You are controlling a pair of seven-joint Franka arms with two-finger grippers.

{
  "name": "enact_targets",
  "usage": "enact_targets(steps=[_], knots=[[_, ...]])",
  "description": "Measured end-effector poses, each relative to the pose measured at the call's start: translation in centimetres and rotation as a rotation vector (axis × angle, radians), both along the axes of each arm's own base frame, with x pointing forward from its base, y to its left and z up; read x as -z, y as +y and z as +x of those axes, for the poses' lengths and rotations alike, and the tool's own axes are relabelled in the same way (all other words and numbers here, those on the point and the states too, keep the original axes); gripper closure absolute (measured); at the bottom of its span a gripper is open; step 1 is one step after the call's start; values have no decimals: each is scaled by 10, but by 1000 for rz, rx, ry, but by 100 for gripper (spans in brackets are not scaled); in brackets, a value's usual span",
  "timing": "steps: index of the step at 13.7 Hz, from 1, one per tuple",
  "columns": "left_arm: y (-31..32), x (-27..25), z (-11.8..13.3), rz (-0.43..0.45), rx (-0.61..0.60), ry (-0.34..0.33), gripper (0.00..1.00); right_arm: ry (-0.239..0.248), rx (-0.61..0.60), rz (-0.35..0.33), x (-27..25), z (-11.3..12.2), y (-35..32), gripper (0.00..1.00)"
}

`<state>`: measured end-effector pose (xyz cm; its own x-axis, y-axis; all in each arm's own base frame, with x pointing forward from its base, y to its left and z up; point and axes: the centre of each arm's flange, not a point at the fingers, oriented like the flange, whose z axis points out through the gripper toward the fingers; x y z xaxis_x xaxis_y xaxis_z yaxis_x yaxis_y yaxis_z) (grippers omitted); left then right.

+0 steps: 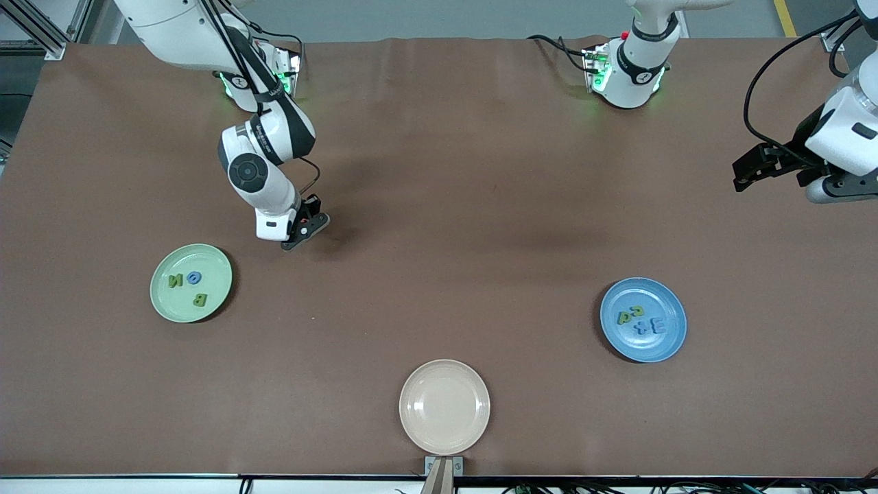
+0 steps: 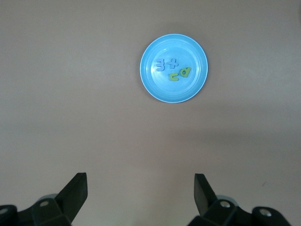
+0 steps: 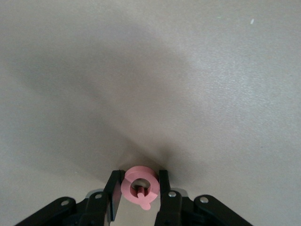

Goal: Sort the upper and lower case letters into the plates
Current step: 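Lower the Q onto the green plate with the right gripper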

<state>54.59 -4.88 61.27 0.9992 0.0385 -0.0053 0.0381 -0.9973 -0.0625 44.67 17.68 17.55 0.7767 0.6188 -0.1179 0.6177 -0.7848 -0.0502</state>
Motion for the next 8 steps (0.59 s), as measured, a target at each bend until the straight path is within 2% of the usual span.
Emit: enact_targets(steps=[2, 4, 6, 8], knots=[[-1, 0, 0, -2, 1, 1, 0, 9, 19, -5, -1, 5, -12, 63], [-2, 1, -1, -16, 0, 4, 0, 43, 22, -14, -11, 22, -33, 63], [-3, -1, -2, -30, -1, 6, 0, 93, 11, -17, -44, 56, -66, 63], [-4, -3, -4, -36, -2, 7, 0, 85, 2, -9, -91, 98, -117, 63]])
